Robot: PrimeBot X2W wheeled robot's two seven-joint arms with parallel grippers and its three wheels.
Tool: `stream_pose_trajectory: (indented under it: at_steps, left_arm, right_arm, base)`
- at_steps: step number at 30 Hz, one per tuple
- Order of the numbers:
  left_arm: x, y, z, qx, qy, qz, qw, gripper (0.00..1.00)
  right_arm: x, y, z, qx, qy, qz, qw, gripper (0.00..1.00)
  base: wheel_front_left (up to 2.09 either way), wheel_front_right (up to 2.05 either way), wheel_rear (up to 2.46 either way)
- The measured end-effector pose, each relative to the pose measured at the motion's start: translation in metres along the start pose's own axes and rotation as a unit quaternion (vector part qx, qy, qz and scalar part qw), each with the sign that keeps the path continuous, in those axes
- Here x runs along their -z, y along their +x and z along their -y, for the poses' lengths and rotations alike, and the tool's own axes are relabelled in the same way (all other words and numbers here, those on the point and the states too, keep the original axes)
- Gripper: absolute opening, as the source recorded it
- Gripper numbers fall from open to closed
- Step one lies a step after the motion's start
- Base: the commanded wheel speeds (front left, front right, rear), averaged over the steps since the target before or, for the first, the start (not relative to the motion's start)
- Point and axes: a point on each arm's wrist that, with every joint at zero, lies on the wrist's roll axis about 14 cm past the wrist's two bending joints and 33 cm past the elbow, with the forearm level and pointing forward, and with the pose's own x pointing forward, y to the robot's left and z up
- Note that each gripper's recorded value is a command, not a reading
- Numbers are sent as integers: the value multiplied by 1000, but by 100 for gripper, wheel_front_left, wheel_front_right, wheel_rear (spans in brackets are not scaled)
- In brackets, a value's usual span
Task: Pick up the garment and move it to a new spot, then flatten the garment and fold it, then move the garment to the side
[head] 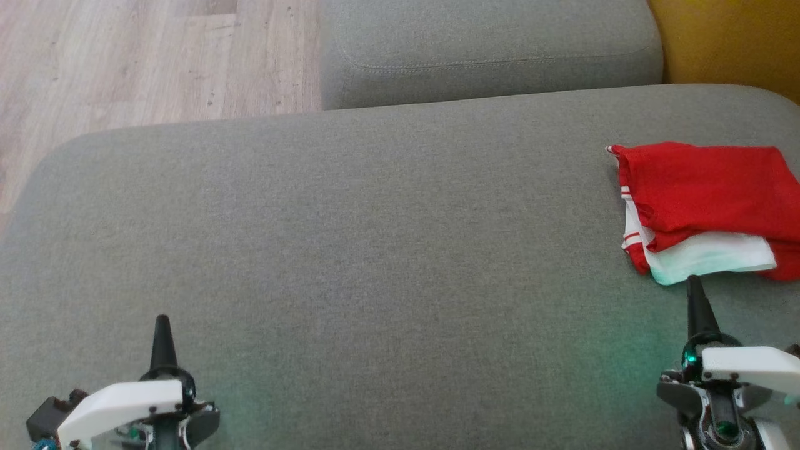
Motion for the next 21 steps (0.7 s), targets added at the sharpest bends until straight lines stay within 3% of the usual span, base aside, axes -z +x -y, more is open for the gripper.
stream_pose_trajectory:
  at_steps: [21]
  left_arm:
    - [-8, 4, 11, 26, -112, -1, 993, 0]
  right_arm:
    - [-8, 4, -11, -21, 117, 4, 993, 0]
  base:
    - [0, 0, 0]
